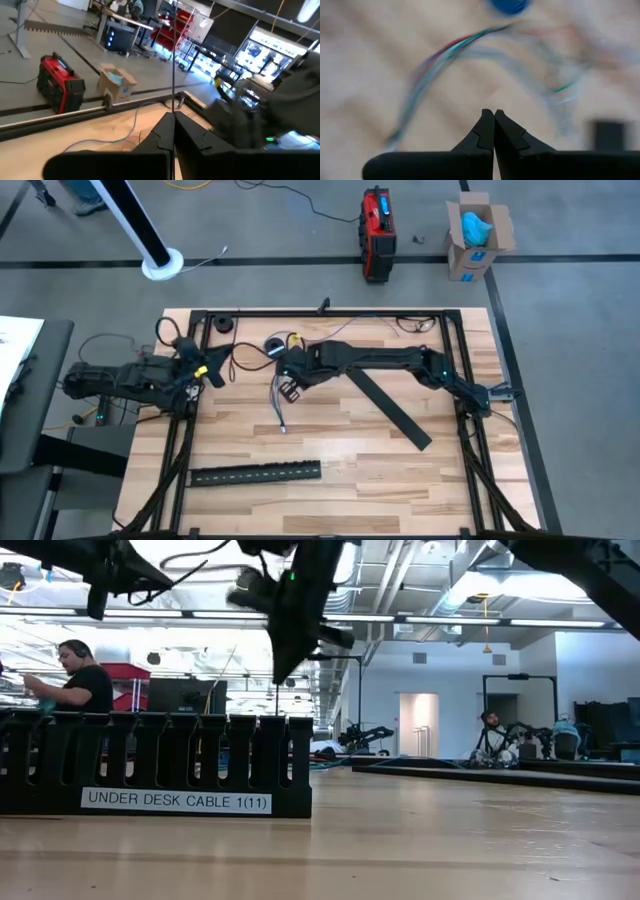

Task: Ziptie cables
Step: Wrap the cable wires with the black zip tie

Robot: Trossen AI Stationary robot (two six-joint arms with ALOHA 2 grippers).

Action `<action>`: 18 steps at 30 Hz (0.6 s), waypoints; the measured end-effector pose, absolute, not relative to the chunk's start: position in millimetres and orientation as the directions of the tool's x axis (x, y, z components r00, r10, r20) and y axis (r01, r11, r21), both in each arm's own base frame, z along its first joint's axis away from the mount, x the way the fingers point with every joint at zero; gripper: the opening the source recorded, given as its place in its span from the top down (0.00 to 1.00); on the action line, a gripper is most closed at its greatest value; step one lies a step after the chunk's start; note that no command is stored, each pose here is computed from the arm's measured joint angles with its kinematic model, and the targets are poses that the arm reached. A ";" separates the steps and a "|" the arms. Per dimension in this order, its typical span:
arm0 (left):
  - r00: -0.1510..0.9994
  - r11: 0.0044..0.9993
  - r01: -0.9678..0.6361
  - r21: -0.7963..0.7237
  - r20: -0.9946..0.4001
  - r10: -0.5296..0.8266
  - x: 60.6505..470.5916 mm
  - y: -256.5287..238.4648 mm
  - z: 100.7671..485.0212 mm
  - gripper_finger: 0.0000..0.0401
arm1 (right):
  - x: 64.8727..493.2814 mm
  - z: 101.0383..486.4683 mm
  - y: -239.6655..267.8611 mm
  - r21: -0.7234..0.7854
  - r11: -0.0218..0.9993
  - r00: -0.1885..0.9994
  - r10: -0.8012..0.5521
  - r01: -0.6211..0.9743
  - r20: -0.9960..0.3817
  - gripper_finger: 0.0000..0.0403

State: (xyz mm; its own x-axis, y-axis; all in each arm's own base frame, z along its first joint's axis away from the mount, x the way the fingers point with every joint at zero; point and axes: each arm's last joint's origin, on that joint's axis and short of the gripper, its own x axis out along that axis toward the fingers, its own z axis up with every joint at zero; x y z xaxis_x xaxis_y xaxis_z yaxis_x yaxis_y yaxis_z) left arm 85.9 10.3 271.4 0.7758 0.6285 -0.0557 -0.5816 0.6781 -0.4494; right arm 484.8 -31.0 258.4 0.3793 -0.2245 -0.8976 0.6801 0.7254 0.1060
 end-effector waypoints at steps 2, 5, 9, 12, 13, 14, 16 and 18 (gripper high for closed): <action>0.766 0.672 -0.592 -0.444 -0.052 0.641 84.8 10.8 271.3 1.00 | 486.3 254.9 -25.7 0.196 0.731 0.398 -0.112 0.654 -0.910 0.99; 0.767 0.680 -0.582 -0.446 -0.024 0.641 80.9 11.3 276.6 1.00 | 496.0 234.2 -12.2 0.245 0.707 0.401 -0.058 0.663 -0.914 0.92; 0.767 0.689 -0.570 -0.447 0.011 0.641 75.2 12.0 283.1 1.00 | 504.0 215.0 9.3 0.301 0.675 0.391 0.020 0.673 -0.920 0.75; 0.767 0.696 -0.567 -0.441 0.026 0.641 71.6 12.5 284.5 1.00 | 510.9 202.3 16.9 0.340 0.655 0.401 0.062 0.675 -0.914 0.59; 0.767 0.697 -0.566 -0.440 0.029 0.641 70.8 12.6 284.7 1.00 | 513.2 194.0 18.3 0.339 0.645 0.393 0.065 0.685 -0.917 0.54; 0.767 0.698 -0.566 -0.439 0.031 0.641 69.8 12.7 284.8 1.00 | 516.1 188.6 18.4 0.349 0.630 0.401 0.065 0.694 -0.914 0.50; 0.766 0.702 -0.567 -0.431 0.036 0.641 68.0 12.9 285.1 1.00 | 520.4 181.6 18.3 0.369 0.608 0.418 0.065 0.703 -0.906 0.42; 0.766 0.703 -0.563 -0.435 0.044 0.641 65.8 13.2 285.5 1.00 | 528.0 175.1 18.7 0.413 0.577 0.460 0.072 0.705 -0.885 0.39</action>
State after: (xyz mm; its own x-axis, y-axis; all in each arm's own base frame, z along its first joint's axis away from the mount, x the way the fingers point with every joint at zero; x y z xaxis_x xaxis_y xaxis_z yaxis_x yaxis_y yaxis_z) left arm 65.8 13.2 285.5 0.7659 0.6414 0.0440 -0.5634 0.7026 -0.4347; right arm 528.0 18.7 175.1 0.4595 0.0718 -0.8853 0.7048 0.5771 0.4126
